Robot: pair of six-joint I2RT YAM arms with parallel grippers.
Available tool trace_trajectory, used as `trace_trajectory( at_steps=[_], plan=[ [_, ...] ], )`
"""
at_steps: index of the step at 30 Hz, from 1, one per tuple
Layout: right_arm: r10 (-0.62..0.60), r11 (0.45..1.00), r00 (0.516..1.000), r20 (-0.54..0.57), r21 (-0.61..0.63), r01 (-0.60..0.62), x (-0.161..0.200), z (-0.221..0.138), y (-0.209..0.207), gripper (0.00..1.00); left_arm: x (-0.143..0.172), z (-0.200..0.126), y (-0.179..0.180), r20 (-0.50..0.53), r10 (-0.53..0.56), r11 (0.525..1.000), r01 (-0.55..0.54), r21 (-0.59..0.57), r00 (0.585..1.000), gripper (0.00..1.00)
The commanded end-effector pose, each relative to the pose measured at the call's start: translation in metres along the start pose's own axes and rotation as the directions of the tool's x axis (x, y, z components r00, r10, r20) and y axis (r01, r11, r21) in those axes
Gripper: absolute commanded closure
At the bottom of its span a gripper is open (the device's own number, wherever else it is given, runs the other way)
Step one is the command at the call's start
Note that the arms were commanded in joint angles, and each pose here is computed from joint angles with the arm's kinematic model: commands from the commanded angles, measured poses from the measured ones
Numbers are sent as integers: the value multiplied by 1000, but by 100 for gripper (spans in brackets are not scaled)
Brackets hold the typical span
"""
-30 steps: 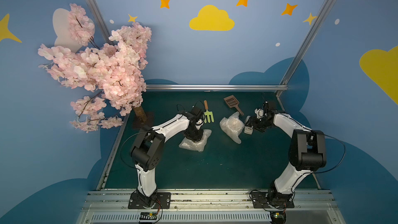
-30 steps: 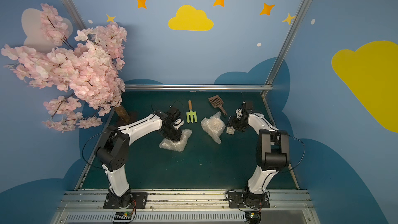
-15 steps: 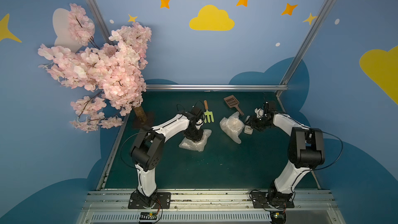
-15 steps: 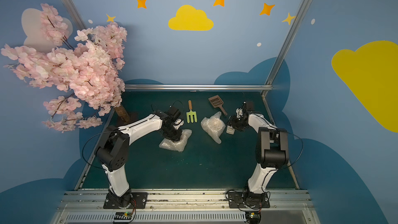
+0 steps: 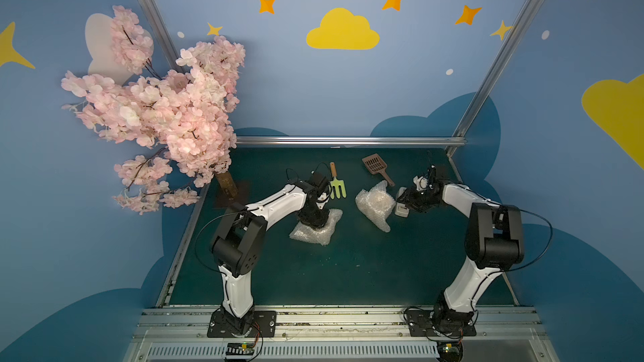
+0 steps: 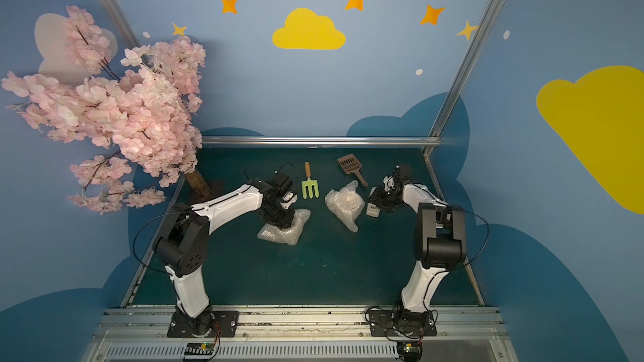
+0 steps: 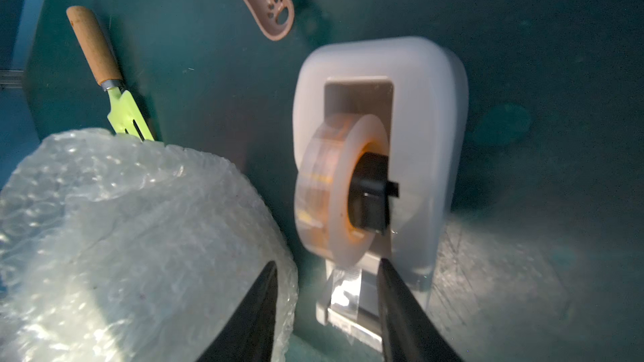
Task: Wrap mugs in bubble wrap
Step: Tear off the tape using the Tape Cutter.
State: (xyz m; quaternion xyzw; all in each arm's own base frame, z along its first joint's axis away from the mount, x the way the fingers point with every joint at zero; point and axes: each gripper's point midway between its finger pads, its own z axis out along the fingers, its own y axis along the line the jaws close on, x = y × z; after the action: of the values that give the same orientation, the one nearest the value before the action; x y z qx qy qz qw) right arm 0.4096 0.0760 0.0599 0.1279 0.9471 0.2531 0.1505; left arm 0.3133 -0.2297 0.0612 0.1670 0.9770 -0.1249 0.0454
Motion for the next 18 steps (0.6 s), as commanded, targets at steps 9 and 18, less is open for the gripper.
trace_trajectory(
  at_steps=[9,18],
  plan=[
    [45,998,997,-66,-35,-47,8,15,-1,65,14,0,9,-47,-11,999,9,-36,999,79],
    [66,997,996,-58,-41,-69,8,14,-7,74,14,1,9,-50,-9,999,8,-34,999,79]
  ],
)
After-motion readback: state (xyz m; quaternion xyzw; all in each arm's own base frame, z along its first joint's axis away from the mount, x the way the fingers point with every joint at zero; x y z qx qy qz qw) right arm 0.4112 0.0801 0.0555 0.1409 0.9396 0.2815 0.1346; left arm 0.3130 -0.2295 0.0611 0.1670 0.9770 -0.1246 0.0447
